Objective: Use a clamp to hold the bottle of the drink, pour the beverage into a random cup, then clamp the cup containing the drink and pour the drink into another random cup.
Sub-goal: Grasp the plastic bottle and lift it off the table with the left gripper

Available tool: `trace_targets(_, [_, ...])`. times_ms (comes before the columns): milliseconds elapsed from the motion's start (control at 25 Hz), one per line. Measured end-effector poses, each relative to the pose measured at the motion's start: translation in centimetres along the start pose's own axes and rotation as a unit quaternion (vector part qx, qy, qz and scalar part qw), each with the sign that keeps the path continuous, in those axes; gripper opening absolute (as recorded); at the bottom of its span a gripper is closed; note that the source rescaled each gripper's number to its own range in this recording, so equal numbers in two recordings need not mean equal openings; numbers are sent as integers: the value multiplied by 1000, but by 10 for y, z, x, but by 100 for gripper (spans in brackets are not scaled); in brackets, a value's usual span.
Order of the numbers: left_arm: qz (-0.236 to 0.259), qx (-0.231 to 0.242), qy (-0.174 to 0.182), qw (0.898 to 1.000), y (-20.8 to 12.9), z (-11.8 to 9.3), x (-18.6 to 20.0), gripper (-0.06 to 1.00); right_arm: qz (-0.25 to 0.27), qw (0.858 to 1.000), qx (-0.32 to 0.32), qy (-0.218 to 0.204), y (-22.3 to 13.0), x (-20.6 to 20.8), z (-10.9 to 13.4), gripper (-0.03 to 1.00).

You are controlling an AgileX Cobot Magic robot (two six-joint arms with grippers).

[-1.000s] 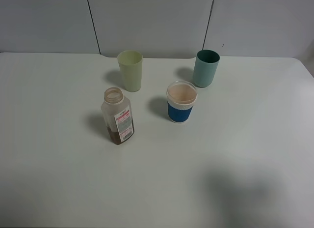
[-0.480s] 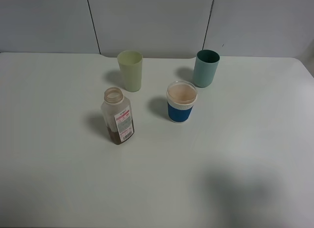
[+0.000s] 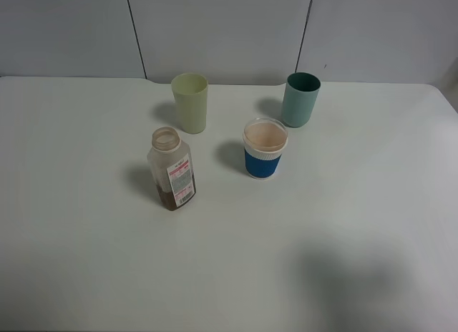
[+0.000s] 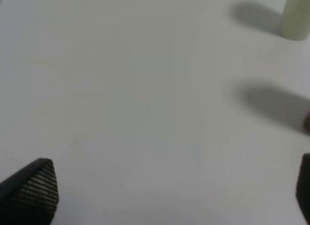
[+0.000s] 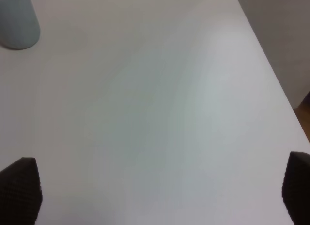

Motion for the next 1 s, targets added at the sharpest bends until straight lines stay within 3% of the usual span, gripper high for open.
trace_targets(1000, [0,0,0,1000,0,0,0,100,0,1000,0,0,0,0,0,100])
Point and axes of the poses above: a point on each arm's last joint axis where the gripper is mounted, x pointing back along that axis away from the gripper, z along the wrist's bending axis when the last joint is at zero, y = z × x, the point moved 5 cm from there along -x, pointing out along that axis toward the gripper, and after that the axes turned 10 degrees about -x, right-handed, at the moved point
